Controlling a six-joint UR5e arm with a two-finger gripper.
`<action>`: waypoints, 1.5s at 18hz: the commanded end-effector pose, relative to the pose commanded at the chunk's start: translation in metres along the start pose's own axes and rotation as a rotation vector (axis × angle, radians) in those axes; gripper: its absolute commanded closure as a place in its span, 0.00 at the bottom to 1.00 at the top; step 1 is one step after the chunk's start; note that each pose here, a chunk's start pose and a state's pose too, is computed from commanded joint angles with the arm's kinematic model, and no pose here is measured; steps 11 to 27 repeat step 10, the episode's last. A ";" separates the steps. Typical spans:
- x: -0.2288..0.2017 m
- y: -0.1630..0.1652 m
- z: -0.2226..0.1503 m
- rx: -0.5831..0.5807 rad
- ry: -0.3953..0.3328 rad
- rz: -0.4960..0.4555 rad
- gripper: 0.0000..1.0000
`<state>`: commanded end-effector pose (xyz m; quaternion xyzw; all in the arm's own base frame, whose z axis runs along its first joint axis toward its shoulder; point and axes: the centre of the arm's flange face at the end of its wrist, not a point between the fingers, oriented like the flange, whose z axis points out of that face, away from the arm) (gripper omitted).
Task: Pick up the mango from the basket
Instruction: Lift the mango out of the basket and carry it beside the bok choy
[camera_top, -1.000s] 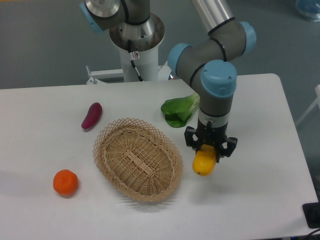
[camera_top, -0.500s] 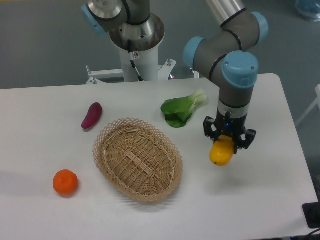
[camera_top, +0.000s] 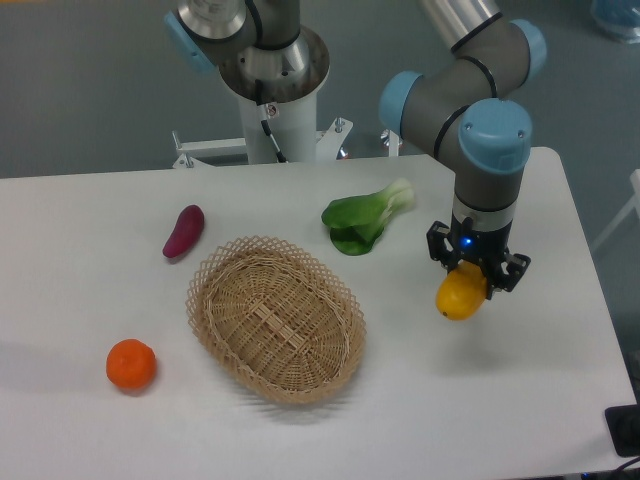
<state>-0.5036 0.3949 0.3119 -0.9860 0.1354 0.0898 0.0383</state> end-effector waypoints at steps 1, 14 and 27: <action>-0.001 0.004 -0.001 -0.001 0.000 0.019 0.67; -0.001 0.012 0.002 -0.004 0.005 0.020 0.67; -0.001 0.012 0.002 -0.004 0.005 0.020 0.67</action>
